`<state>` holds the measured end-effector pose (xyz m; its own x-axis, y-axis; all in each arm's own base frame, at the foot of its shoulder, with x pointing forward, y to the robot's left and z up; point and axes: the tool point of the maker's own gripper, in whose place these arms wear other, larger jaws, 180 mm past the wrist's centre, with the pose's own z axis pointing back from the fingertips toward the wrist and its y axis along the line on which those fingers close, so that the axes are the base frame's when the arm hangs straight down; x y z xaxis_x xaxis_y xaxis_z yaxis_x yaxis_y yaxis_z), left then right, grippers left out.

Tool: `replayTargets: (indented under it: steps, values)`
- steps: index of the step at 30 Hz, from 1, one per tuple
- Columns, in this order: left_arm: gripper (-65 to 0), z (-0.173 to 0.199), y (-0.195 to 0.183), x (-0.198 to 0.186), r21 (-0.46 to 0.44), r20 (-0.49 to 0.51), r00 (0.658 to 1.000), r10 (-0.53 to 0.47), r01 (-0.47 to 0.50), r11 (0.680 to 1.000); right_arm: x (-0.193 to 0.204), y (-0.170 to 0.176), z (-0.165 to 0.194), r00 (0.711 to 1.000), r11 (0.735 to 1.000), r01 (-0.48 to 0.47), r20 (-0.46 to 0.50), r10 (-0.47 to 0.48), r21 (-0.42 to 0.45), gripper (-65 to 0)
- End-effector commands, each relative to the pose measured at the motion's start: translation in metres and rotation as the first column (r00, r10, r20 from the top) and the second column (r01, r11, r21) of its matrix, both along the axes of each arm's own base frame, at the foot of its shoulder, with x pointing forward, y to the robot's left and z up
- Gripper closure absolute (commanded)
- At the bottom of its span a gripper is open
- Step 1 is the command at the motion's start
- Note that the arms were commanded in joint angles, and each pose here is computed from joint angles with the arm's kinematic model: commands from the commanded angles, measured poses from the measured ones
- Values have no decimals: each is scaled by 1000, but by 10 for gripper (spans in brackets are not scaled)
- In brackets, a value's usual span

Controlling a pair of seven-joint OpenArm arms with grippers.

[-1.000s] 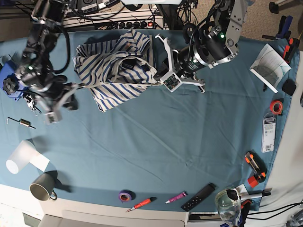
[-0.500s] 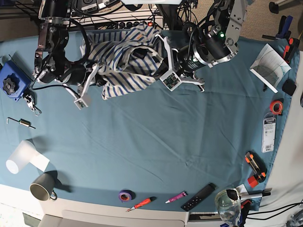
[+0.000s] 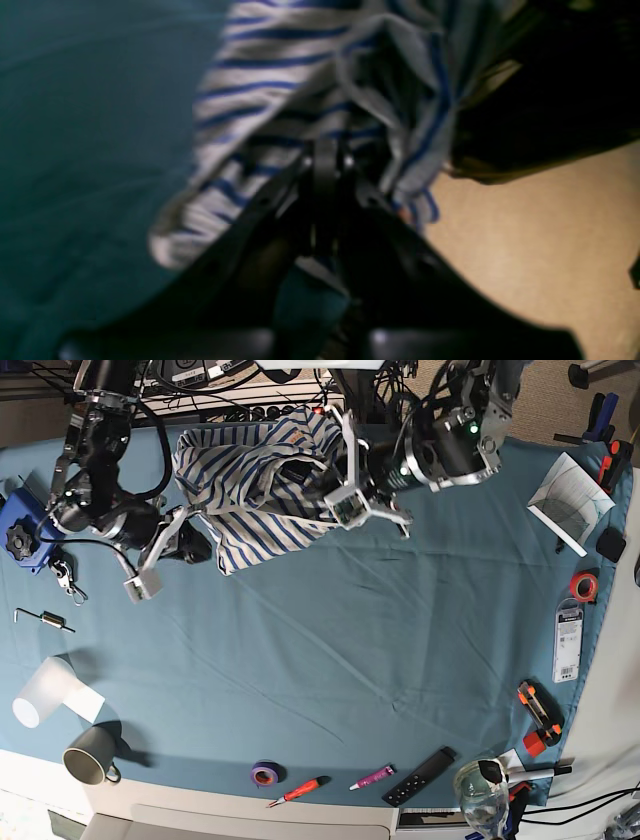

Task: Fold the T-shirt properly
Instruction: 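Grasp the bundle with both grippers and fold it over toward the left gripper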

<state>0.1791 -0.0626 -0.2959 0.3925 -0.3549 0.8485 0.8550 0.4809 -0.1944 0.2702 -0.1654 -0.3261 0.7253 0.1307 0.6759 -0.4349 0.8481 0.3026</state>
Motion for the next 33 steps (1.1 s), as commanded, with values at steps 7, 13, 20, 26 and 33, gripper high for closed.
replayTargets:
  steps: [7,13,20,26,33]
  values:
    - [0,2,-2,7,-28,32,999,28,-27,999,-6,26,27,986,981,-157,84,148,114,0]
    - [0,-39,1,25,43,-49,995,83,-81,996,-8,32,31,981,974,-182,98,170,138,0]
    - [0,-75,5,36,102,-128,988,91,-78,992,-28,74,15,949,934,-314,42,312,167,0]
    - [0,-76,5,37,110,-129,988,90,-76,991,-54,105,-15,892,891,-443,-56,449,95,0]
    - [0,-76,6,37,112,-130,987,90,-76,991,-95,120,-16,798,800,-567,-111,592,194,0]
